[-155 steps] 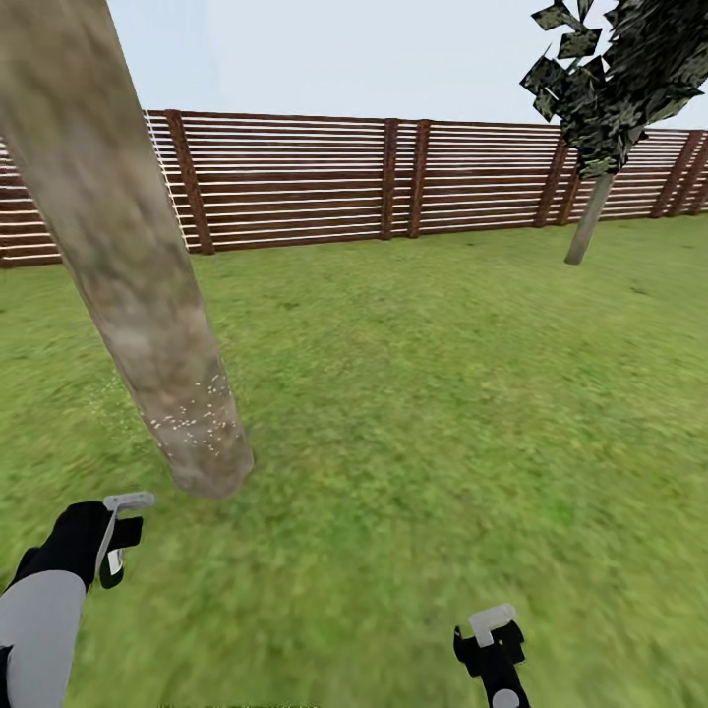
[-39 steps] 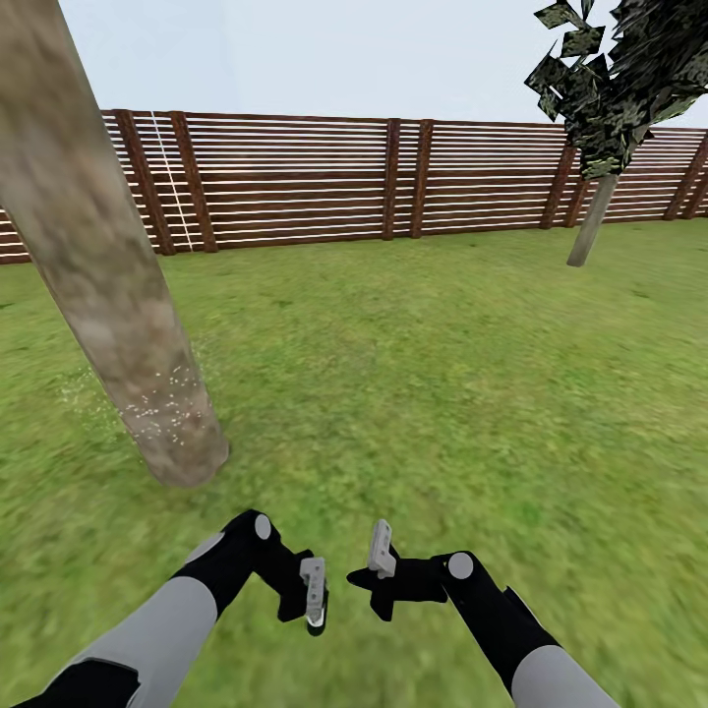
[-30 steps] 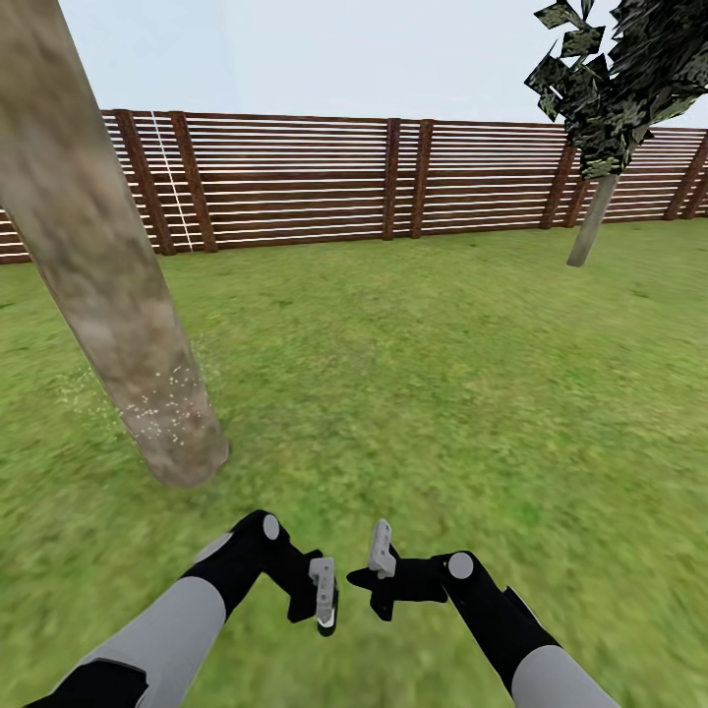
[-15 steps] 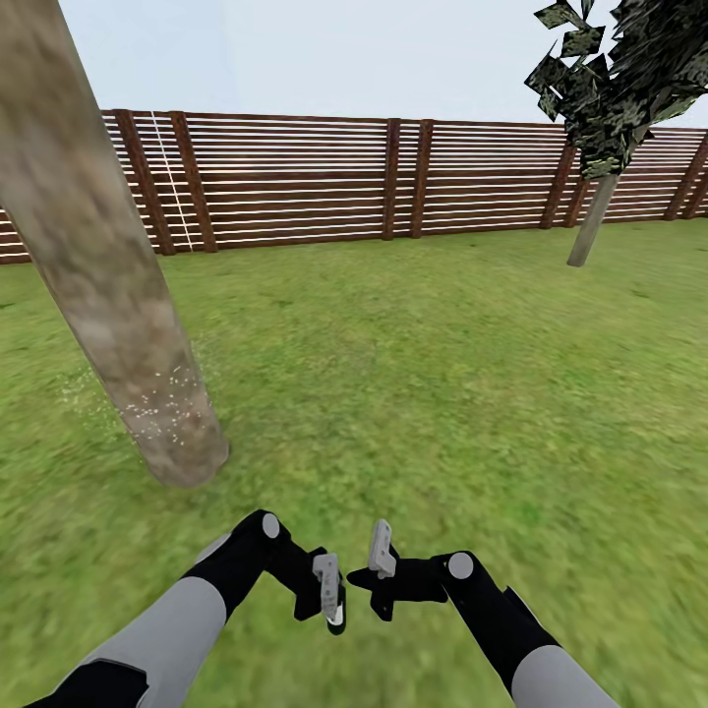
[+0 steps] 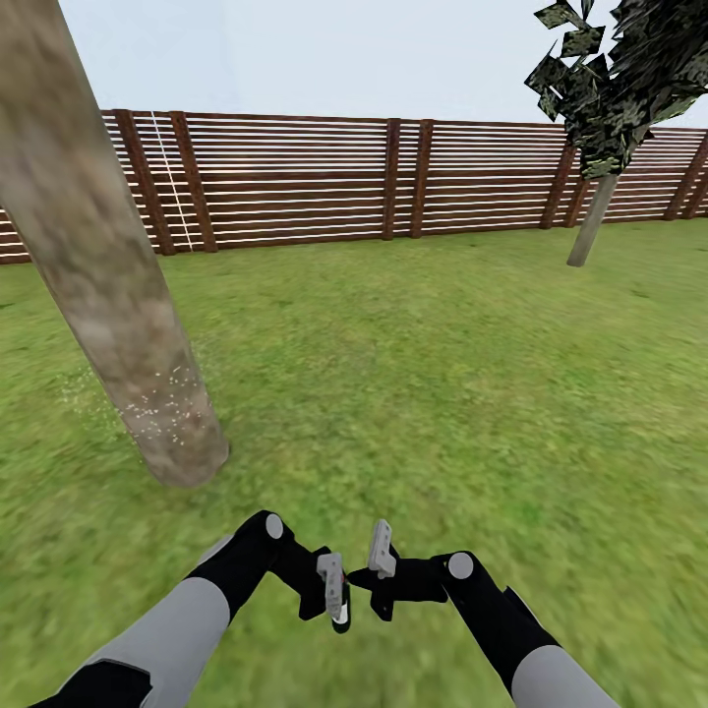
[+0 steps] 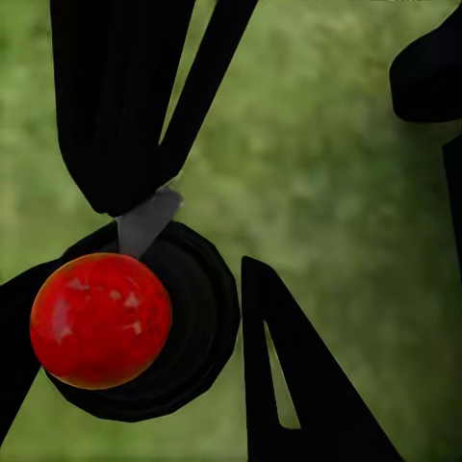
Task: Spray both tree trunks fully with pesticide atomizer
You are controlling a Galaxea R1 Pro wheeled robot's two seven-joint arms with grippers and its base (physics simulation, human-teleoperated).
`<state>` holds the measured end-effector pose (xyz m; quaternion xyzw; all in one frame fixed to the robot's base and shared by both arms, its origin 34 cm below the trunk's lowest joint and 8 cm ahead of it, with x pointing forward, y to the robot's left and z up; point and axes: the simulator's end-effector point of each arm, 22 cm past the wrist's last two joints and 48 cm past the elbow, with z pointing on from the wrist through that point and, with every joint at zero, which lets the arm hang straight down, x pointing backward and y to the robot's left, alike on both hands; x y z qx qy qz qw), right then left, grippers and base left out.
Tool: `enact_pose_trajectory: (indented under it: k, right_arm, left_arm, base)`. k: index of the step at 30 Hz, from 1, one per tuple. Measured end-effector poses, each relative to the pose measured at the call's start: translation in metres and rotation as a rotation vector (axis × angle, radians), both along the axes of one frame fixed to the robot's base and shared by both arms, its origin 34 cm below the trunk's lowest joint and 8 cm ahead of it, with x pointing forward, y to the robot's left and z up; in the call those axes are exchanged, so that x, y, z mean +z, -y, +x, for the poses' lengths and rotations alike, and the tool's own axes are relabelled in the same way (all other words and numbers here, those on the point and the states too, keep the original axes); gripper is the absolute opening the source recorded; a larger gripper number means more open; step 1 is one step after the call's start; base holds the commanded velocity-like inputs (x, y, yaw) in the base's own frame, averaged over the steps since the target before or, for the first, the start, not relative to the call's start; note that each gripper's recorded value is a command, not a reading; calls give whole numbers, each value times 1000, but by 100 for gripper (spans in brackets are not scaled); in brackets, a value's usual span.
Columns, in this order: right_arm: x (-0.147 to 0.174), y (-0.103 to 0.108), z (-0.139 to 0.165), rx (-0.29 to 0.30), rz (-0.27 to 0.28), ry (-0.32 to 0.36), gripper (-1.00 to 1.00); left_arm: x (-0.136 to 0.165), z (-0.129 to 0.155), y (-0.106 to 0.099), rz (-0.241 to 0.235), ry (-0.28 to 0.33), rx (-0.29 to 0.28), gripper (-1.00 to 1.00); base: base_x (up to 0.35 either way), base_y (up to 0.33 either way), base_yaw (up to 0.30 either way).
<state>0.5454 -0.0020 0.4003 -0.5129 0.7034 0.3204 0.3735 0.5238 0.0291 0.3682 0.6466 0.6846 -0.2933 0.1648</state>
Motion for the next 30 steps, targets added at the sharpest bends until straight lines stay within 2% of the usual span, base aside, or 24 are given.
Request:
enact_pose_trajectory:
  k: [4, 8, 9, 16, 17, 18, 22, 24, 26, 27, 29, 30]
  right_arm:
    - [0, 0, 0, 0, 0, 0, -100]
    - [0, 0, 0, 0, 0, 0, -100]
    - [0, 0, 0, 0, 0, 0, -100]
    - [0, 0, 0, 0, 0, -1, -100]
    - [-1, 0, -1, 0, 0, -2, 100]
    - [-1, 1, -1, 0, -2, -3, 100]
    - [-4, 5, -1, -4, -8, -6, 100]
    - [-7, 8, -1, -12, -11, -8, 100]
    - [-17, 18, 5, -63, -32, -8, 100]
    - [-31, 35, 13, -132, -69, 0, 100]
    - [-70, 84, 28, -330, -179, 9, 100]
    - [-90, 111, 32, -434, -243, 19, 100]
  left_arm:
    - [2, 1, 2, -16, -5, 11, -100]
    - [0, 3, -6, -7, -3, 16, -100]
    - [-2, 4, -13, 5, -2, 18, -100]
    - [-25, 15, -130, 154, -4, 105, -100]
    - [-28, 15, -150, 179, -9, 119, -100]
    - [-32, 14, -181, 215, -13, 142, -100]
    - [-36, 9, -253, 294, -16, 184, -100]
    - [-44, 10, -287, 329, 1, 275, -100]
    - [-58, 21, -313, 347, 54, 437, -100]
    - [-68, 27, -326, 362, 93, 540, -100]
    - [-84, 40, -353, 392, 184, 777, -100]
    - [-90, 42, -365, 394, 211, 913, -100]
  base:
    - [0, 0, 0]
    - [0, 0, 0]
    - [0, 0, 0]
    - [0, 0, 0]
    - [0, 0, 0]
    - [0, 0, 0]
    - [0, 0, 0]
    - [0, 0, 0]
    - [0, 0, 0]
    - [0, 0, 0]
    - [0, 0, 0]
    - [0, 0, 0]
